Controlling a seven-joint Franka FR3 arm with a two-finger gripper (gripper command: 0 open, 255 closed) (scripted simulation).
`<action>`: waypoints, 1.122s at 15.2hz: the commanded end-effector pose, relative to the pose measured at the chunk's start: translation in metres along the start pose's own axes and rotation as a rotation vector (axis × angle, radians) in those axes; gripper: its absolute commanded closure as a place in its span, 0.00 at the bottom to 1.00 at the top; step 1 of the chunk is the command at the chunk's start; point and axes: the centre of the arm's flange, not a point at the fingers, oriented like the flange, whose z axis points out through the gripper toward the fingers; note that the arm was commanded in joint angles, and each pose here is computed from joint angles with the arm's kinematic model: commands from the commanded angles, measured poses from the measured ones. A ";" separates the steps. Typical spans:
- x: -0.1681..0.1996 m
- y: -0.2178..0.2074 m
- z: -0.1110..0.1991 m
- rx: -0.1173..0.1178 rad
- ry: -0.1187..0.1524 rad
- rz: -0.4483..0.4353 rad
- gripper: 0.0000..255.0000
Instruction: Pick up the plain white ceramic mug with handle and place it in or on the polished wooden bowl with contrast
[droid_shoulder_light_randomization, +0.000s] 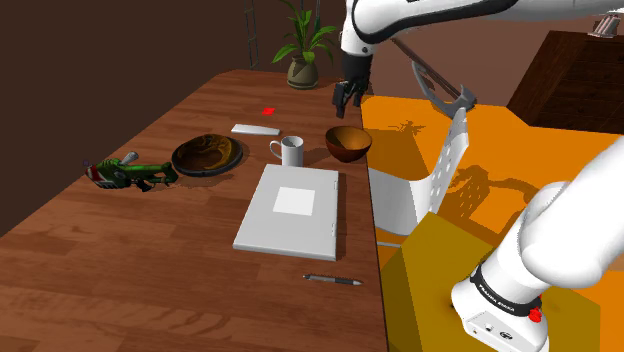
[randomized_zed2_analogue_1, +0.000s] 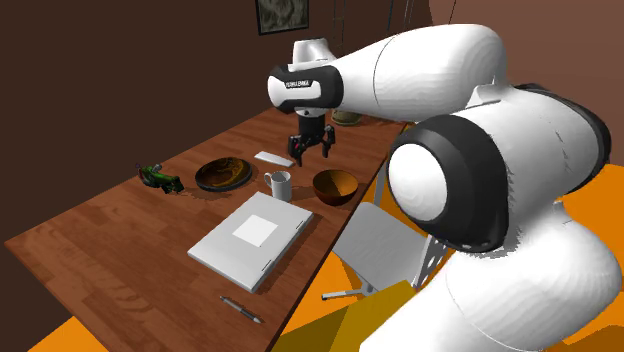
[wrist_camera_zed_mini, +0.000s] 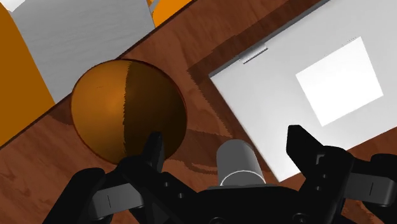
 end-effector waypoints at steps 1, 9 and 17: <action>0.023 -0.001 0.020 0.007 -0.013 0.000 0.00; 0.115 -0.001 0.083 0.033 -0.062 -0.002 0.00; 0.195 -0.002 0.144 0.056 -0.105 -0.004 0.00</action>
